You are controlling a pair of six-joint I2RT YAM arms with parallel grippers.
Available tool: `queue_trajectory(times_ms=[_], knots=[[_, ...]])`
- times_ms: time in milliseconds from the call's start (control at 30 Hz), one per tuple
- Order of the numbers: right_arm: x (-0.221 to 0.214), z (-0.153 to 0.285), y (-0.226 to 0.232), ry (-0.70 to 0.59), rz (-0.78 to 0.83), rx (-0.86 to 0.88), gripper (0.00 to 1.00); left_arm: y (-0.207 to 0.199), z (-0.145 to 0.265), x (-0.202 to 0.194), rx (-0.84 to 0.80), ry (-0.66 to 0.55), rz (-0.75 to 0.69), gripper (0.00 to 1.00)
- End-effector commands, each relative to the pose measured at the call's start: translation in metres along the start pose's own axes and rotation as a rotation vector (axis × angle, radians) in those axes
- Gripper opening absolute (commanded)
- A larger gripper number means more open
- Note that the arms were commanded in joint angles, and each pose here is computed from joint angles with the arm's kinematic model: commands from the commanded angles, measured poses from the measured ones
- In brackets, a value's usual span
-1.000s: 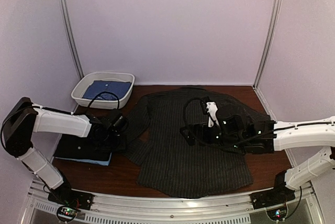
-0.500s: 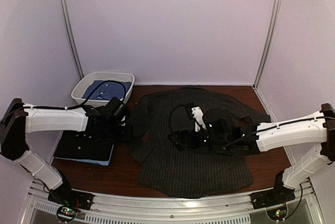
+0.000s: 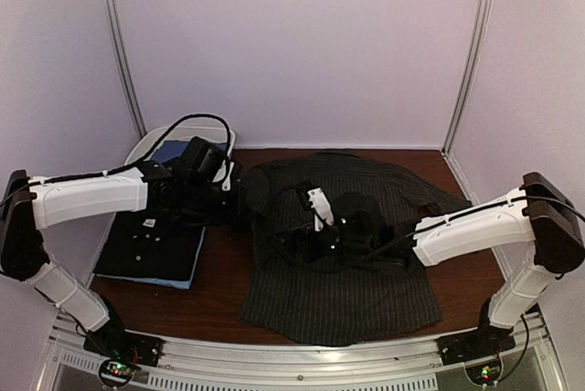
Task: Fold and stack the long sleeve shirts
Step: Pass from the left arm to the right
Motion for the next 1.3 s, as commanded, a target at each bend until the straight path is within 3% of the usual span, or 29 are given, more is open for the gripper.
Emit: queue_trajectory(times_ms=[0, 500, 800, 967, 1267], knots=[[0.014, -0.010, 0.017, -0.054, 0.022, 0.075, 1.00, -0.026, -0.002, 0.015, -0.119, -0.002, 0.030, 0.00], [-0.020, -0.057, 0.010, 0.029, -0.003, 0.026, 0.97, -0.039, -0.013, 0.026, -0.173, 0.009, 0.054, 0.00], [-0.032, -0.080, -0.011, 0.084, -0.028, -0.120, 0.91, -0.040, -0.013, 0.028, -0.177, 0.004, 0.056, 0.00], [-0.040, -0.083, -0.020, 0.120, -0.031, -0.171, 0.67, -0.036, -0.014, 0.029, -0.169, 0.001, 0.062, 0.00], [-0.024, -0.064, -0.020, 0.138, -0.009, -0.164, 0.06, -0.022, -0.019, 0.033, -0.132, -0.001, 0.056, 0.00]])
Point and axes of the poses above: each gripper's point midway between its finger pads, its own z axis back along the fingers, its own y axis along the line the jaws close on, x = y × z, the point moved 2 cm from there along z, back along the fingers, and after that the axes turned 9 degrees about z, right-handed, at the moved point
